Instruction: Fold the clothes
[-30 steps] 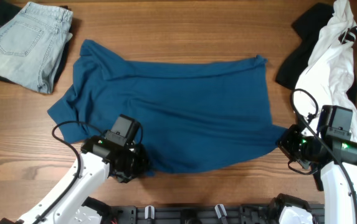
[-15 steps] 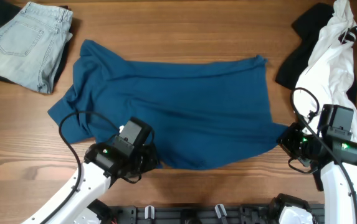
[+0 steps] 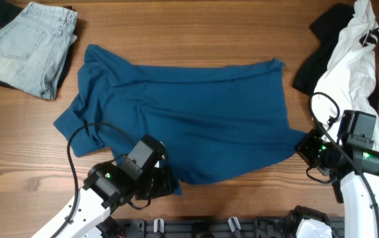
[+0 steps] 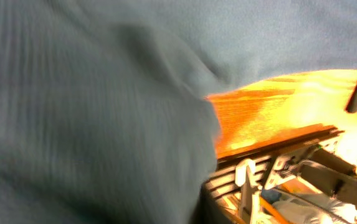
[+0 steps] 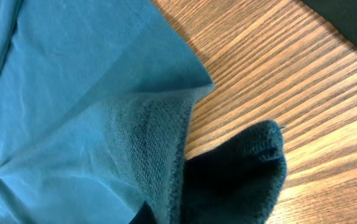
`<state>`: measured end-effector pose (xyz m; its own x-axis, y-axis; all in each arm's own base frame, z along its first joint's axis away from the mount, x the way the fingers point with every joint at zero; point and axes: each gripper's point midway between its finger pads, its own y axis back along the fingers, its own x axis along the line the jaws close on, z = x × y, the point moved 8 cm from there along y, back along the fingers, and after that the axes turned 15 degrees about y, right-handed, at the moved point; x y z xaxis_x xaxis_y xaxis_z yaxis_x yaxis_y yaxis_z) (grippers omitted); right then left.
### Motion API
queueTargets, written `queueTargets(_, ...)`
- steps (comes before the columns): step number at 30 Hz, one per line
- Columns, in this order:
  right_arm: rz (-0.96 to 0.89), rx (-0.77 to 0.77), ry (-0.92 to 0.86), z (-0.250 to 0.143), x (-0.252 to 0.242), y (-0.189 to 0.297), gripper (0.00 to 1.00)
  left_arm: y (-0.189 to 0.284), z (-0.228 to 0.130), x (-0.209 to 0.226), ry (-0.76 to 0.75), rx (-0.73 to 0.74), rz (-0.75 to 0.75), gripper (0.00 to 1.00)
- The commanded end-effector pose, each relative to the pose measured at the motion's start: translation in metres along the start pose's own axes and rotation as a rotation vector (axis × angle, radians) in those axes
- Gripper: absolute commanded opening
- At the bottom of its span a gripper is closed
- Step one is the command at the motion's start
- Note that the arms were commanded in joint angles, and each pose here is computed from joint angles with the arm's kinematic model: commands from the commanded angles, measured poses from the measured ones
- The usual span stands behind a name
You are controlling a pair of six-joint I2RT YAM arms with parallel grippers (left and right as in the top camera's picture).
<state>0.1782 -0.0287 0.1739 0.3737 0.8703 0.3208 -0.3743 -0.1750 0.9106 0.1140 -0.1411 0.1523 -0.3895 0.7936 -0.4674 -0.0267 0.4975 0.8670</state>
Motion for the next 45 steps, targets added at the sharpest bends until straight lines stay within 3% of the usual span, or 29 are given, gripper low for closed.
queueTargets(1,-0.018,-0.026,0.021,0.004,0.000,0.004,0.04,0.005,-0.004,-0.007,-0.022,0.020,-0.034,0.30)
queueTargets(2,-0.019,-0.026,0.021,0.004,0.000,0.004,0.04,0.005,-0.004,-0.007,-0.022,0.023,-0.035,0.43)
queueTargets(3,-0.019,-0.025,0.021,0.004,0.000,0.004,0.04,0.005,-0.005,-0.007,-0.021,0.025,-0.032,0.45)
queueTargets(5,-0.019,-0.025,0.021,0.003,0.000,0.004,0.04,0.005,-0.005,-0.005,-0.017,0.027,-0.023,0.15)
queueTargets(6,-0.019,-0.025,0.021,0.004,0.000,0.004,0.04,0.005,-0.005,-0.004,-0.015,0.029,-0.019,0.04)
queueTargets(8,-0.018,-0.025,0.021,0.004,0.000,0.004,0.04,0.005,-0.006,-0.004,-0.014,0.031,-0.016,0.04)
queueTargets(9,-0.019,-0.025,0.021,0.004,0.000,0.004,0.04,0.005,-0.006,-0.004,-0.014,0.034,-0.017,0.16)
queueTargets(10,-0.019,-0.022,0.020,0.003,0.000,0.003,0.05,0.005,-0.007,-0.004,-0.013,0.043,-0.017,0.36)
queueTargets(12,-0.021,-0.013,0.016,0.002,-0.001,0.003,0.04,0.005,-0.010,0.000,-0.002,0.072,0.000,0.42)
queueTargets(15,-0.022,-0.005,0.014,0.001,-0.001,0.003,0.04,0.003,-0.017,0.010,-0.008,0.126,0.070,0.75)
queueTargets(16,-0.022,-0.004,0.011,0.001,-0.001,0.003,0.05,0.002,-0.019,0.014,-0.002,0.139,0.101,0.83)
queueTargets(17,-0.022,-0.004,0.012,0.001,-0.001,0.002,0.04,0.001,-0.021,0.016,0.002,0.154,0.125,0.85)
queueTargets(18,-0.019,-0.001,0.010,0.001,-0.001,0.002,0.04,-0.001,-0.023,0.019,0.003,0.169,0.153,0.85)
queueTargets(21,-0.021,0.011,0.007,0.002,-0.001,0.000,0.04,-0.010,-0.027,0.020,-0.013,0.199,0.204,0.60)
queueTargets(24,-0.022,0.016,0.005,0.002,-0.002,-0.002,0.04,-0.019,-0.024,0.011,-0.045,0.192,0.178,0.70)
queueTargets(28,-0.016,0.024,0.000,0.003,-0.001,-0.004,0.04,-0.037,-0.017,-0.001,-0.070,0.190,0.157,0.73)
queueTargets(33,-0.016,0.024,0.000,0.003,-0.001,-0.004,0.04,-0.056,-0.015,0.005,-0.035,0.237,0.238,0.68)
queueTargets(35,-0.016,0.024,0.000,0.003,-0.001,-0.004,0.05,-0.061,-0.016,0.007,-0.034,0.270,0.259,0.53)
queueTargets(36,-0.016,0.024,0.000,0.003,-0.001,-0.004,0.04,-0.063,-0.016,0.008,-0.034,0.283,0.267,0.51)
queueTargets(38,-0.016,0.024,0.000,0.003,-0.001,-0.004,0.04,-0.066,-0.017,0.010,-0.022,0.304,0.279,0.60)
queueTargets(39,-0.016,0.024,0.000,0.003,-0.001,-0.004,0.04,-0.066,-0.017,0.010,-0.020,0.307,0.281,0.54)
queueTargets(41,-0.016,0.024,0.000,0.003,-0.001,-0.004,0.04,-0.066,-0.017,0.010,-0.019,0.307,0.285,0.30)
queueTargets(42,-0.016,0.024,0.000,0.003,-0.001,-0.004,0.04,-0.066,-0.017,0.010,-0.018,0.307,0.285,0.32)
queueTargets(43,-0.016,0.025,0.001,0.003,-0.001,-0.004,0.04,-0.066,-0.017,0.010,-0.018,0.307,0.285,0.53)
queueTargets(44,-0.016,0.025,0.004,0.003,-0.001,-0.004,0.04,-0.066,-0.017,0.011,-0.018,0.307,0.286,0.63)
queueTargets(45,-0.016,0.025,0.004,0.003,-0.001,-0.004,0.04,-0.066,-0.017,0.011,-0.018,0.308,0.285,0.65)
